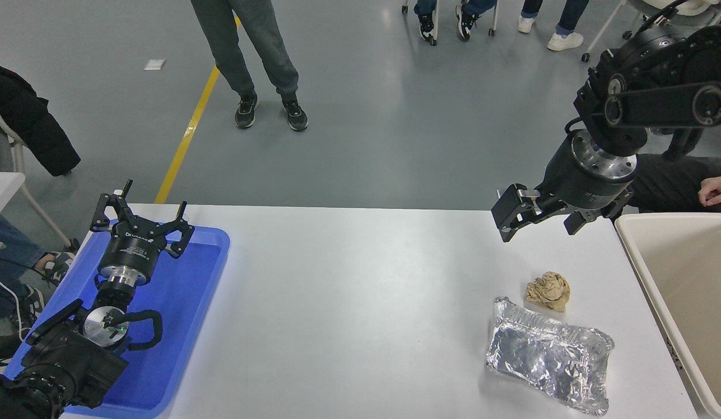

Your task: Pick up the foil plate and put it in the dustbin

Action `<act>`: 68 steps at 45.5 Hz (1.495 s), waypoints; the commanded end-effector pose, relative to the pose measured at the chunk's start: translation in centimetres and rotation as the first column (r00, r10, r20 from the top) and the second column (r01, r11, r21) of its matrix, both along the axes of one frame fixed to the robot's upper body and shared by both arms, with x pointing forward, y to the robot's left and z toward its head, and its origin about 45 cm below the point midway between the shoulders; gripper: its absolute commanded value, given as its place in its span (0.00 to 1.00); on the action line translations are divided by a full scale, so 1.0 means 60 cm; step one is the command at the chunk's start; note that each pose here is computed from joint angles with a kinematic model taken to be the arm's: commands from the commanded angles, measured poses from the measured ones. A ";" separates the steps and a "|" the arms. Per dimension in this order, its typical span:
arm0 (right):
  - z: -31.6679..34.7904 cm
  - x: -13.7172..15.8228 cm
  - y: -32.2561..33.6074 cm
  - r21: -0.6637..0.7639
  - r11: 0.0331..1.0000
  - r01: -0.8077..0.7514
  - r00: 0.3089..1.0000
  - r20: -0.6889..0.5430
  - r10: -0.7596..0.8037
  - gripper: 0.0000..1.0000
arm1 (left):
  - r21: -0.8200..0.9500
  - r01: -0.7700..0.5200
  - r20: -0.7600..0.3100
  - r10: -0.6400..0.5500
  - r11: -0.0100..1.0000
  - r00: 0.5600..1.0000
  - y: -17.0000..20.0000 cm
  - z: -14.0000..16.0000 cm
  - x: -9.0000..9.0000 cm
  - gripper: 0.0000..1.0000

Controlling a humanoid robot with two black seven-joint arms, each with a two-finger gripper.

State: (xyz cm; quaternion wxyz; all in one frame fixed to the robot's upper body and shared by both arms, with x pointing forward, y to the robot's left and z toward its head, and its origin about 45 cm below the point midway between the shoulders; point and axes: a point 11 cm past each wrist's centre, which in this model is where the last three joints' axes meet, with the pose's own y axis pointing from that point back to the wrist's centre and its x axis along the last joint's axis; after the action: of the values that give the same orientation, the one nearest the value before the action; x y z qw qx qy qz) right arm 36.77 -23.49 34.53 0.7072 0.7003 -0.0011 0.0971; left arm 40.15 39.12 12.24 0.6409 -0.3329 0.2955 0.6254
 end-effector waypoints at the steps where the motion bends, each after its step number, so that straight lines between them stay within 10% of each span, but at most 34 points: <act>1: -0.004 -0.001 0.001 -0.002 1.000 -0.007 1.000 -0.005 0.007 1.00 | 0.000 0.000 0.000 0.000 1.000 1.000 0.000 0.000 0.000 1.00; 68: -0.205 -0.096 -0.282 0.067 0.975 0.211 0.976 -0.071 -0.207 1.00 | -0.001 0.000 0.002 0.000 1.000 1.000 -0.001 0.001 0.001 1.00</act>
State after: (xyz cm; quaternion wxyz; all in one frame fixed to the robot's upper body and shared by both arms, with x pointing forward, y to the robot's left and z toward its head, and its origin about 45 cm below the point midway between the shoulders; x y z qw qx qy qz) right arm 33.39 -37.41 25.59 0.6997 0.7127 -0.0338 0.0368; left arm 40.22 39.04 12.29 0.6411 -0.3338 0.2952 0.6248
